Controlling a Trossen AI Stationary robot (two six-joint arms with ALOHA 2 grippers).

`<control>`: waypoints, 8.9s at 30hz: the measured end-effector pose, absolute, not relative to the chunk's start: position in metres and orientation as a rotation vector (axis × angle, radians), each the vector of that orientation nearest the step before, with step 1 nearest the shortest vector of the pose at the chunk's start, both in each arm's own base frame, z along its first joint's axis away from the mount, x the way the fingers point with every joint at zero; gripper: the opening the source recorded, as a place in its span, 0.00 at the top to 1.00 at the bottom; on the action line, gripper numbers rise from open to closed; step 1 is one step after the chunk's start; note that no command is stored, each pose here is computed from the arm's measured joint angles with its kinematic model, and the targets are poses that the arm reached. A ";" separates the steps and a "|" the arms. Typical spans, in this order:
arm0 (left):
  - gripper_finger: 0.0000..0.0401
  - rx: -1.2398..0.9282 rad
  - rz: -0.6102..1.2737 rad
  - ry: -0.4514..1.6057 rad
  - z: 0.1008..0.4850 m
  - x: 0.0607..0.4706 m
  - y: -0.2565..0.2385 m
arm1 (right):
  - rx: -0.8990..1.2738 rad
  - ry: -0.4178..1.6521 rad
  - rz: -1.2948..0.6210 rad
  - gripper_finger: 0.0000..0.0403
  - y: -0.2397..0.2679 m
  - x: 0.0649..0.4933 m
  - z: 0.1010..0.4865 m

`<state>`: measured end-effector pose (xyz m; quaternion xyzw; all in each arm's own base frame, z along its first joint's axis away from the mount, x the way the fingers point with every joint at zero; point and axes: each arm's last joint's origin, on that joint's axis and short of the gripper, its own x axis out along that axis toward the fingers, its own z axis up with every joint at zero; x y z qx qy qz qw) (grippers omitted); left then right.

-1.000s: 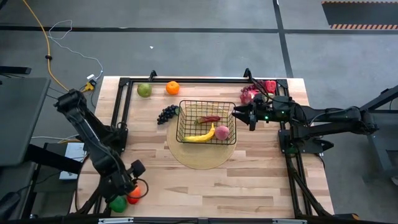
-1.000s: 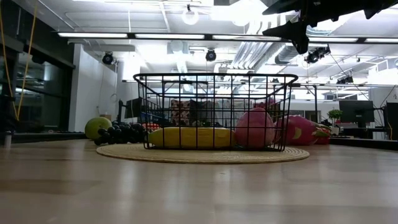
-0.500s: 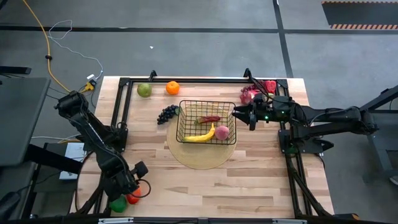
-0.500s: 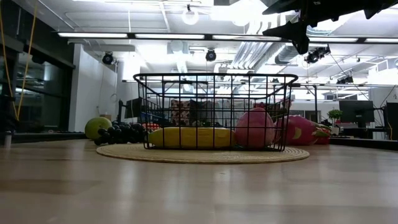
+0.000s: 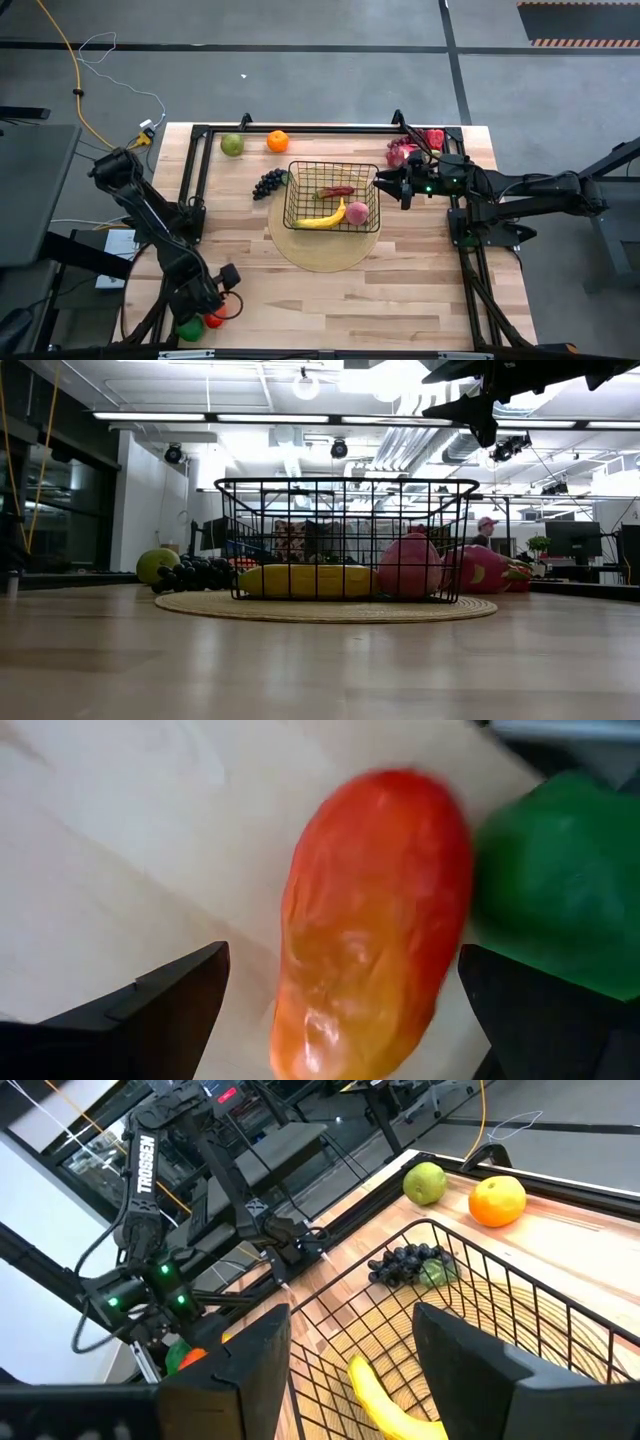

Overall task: Build produce basket
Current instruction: Put the red mango into the wire basket, then put the bell pepper into the wire basket

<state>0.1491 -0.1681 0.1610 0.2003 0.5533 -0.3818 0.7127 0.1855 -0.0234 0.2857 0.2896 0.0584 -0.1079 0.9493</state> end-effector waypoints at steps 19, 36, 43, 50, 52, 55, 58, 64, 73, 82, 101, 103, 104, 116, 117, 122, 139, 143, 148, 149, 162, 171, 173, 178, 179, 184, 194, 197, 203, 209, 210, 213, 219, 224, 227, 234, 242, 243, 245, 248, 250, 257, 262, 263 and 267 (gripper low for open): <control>0.07 0.489 -0.812 1.343 0.134 0.154 -0.173 | 0.589 0.119 -0.220 0.50 -0.023 0.185 0.286; 0.31 0.448 -0.768 1.320 0.142 0.166 -0.160 | 0.590 0.120 -0.221 0.50 -0.023 0.185 0.286; 0.31 0.396 -0.677 1.313 0.191 0.172 -0.126 | 0.590 0.126 -0.222 0.50 -0.023 0.185 0.285; 0.31 0.396 -0.271 1.079 0.277 0.171 -0.065 | 0.590 0.135 -0.225 0.50 -0.023 0.185 0.284; 0.31 0.393 -0.114 0.957 0.301 0.170 -0.047 | 0.590 0.136 -0.225 0.50 -0.023 0.185 0.284; 0.31 0.358 0.129 0.784 0.329 0.173 -0.025 | 0.590 0.136 -0.225 0.50 -0.023 0.185 0.284; 0.31 0.226 0.315 0.592 0.346 0.177 -0.004 | 0.587 0.131 -0.243 0.50 -0.024 0.185 0.284; 0.31 -0.038 0.362 0.248 0.346 0.191 0.021 | 0.585 0.123 -0.268 0.50 -0.025 0.185 0.284; 0.31 -0.262 0.342 0.001 0.291 0.208 0.036 | 0.576 0.127 -0.252 0.50 -0.024 0.185 0.284; 0.31 -0.280 0.356 0.032 0.282 0.216 0.037 | 0.568 0.127 -0.251 0.50 -0.024 0.185 0.284; 0.31 -0.104 0.492 0.814 0.249 0.338 0.070 | 0.568 0.127 -0.251 0.50 -0.024 0.185 0.284; 0.31 -0.091 0.492 0.884 0.232 0.349 0.074 | 0.568 0.127 -0.251 0.50 -0.024 0.185 0.284; 0.31 -0.080 0.490 0.914 0.224 0.353 0.076 | 0.568 0.127 -0.251 0.50 -0.024 0.185 0.284; 0.31 -0.003 0.472 1.060 0.181 0.368 0.079 | 0.578 0.126 -0.252 0.50 -0.024 0.185 0.284; 0.31 -0.003 0.473 1.055 0.181 0.368 0.079 | 0.578 0.126 -0.252 0.50 -0.024 0.185 0.284; 0.29 -0.004 0.473 1.061 0.182 0.368 0.079 | 0.578 0.126 -0.252 0.50 -0.024 0.185 0.284; 0.21 -0.021 0.456 1.089 0.181 0.365 0.078 | 0.584 0.126 -0.253 0.50 -0.024 0.185 0.284; 0.12 -0.018 0.454 1.098 0.181 0.364 0.078 | 0.584 0.126 -0.253 0.50 -0.024 0.185 0.284; 0.01 0.015 0.442 1.123 0.187 0.359 0.077 | 0.583 0.126 -0.253 0.50 -0.024 0.185 0.284; 0.01 0.030 0.433 1.119 0.191 0.357 0.077 | 0.583 0.126 -0.253 0.50 -0.024 0.185 0.284; 0.02 -0.104 0.317 0.644 0.346 0.299 0.066 | 0.568 0.126 -0.251 0.50 -0.024 0.185 0.284; 0.02 -0.095 0.309 0.393 0.403 0.242 0.054 | 0.568 0.126 -0.251 0.50 -0.024 0.185 0.284; 0.02 -0.098 0.308 0.351 0.399 0.236 0.052 | 0.567 0.126 -0.251 0.50 -0.024 0.185 0.284; 0.02 -0.162 0.301 0.206 0.363 0.226 0.047 | 0.568 0.123 -0.250 0.50 -0.024 0.185 0.285; 0.02 -0.185 0.299 0.159 0.355 0.224 0.046 | 0.568 0.123 -0.250 0.50 -0.024 0.185 0.285; 0.02 -0.300 0.293 -0.033 0.320 0.208 0.044 | 0.567 0.118 -0.249 0.50 -0.024 0.185 0.285; 0.02 -0.406 0.334 -0.073 0.297 0.199 0.044 | 0.662 0.000 -0.328 0.50 -0.029 0.185 0.298; 0.02 -0.419 0.342 -0.067 0.295 0.201 0.044 | 0.682 -0.004 -0.532 0.50 -0.045 0.178 0.317; 0.02 -0.415 0.389 -0.061 0.294 0.201 0.046 | 0.656 0.208 -1.107 0.50 -0.081 0.147 0.342; 0.02 -0.377 0.407 -0.044 0.292 0.201 0.046 | 0.692 0.352 -1.297 0.50 -0.109 0.133 0.350; 0.02 -0.377 0.407 -0.043 0.292 0.201 0.046 | 0.690 0.382 -1.331 0.50 -0.116 0.132 0.347; 0.02 -0.377 0.407 -0.044 0.292 0.201 0.046 | 0.762 0.469 -1.377 0.50 -0.141 0.132 0.333; 0.02 -0.377 0.407 -0.044 0.292 0.201 0.046 | 0.848 0.627 -1.458 0.50 -0.187 0.138 0.299; 0.02 -0.377 0.407 -0.044 0.292 0.201 0.046 | 0.906 0.803 -1.547 0.50 -0.215 0.137 0.266; 0.02 -0.377 0.406 -0.045 0.292 0.201 0.046 | 0.884 0.826 -1.647 0.50 -0.224 0.141 0.253; 0.02 -0.377 0.406 -0.043 0.292 0.201 0.046 | 1.084 0.714 -1.808 0.50 -0.242 0.144 0.227; 0.02 -0.377 0.406 -0.042 0.292 0.201 0.046 | 1.086 0.514 -2.011 0.50 -0.256 0.147 0.213; 0.02 -0.377 0.406 -0.042 0.292 0.201 0.046 | 1.094 0.506 -2.028 0.50 -0.259 0.145 0.210; 0.02 -0.377 0.406 -0.042 0.292 0.201 0.046 | 1.082 0.494 -2.075 0.50 -0.262 0.146 0.206; 0.02 -0.377 0.406 -0.043 0.292 0.201 0.046 | 1.063 0.480 -2.127 0.50 -0.268 0.149 0.202; 0.02 -0.377 0.406 -0.043 0.292 0.201 0.046 | 1.048 0.538 -2.164 0.50 -0.271 0.151 0.194; 0.02 -0.377 0.406 -0.043 0.292 0.201 0.046 | 1.000 0.772 -2.171 0.60 -0.278 0.155 0.165; 0.02 -0.377 0.406 -0.043 0.292 0.201 0.046 | 1.058 0.926 -2.040 0.73 -0.274 0.156 0.162; 0.02 -0.377 0.406 -0.044 0.292 0.201 0.046 | 1.064 0.955 -2.020 0.76 -0.272 0.156 0.164; 0.02 -0.377 0.406 -0.043 0.292 0.201 0.046 | 1.050 1.022 -1.965 0.91 -0.262 0.157 0.171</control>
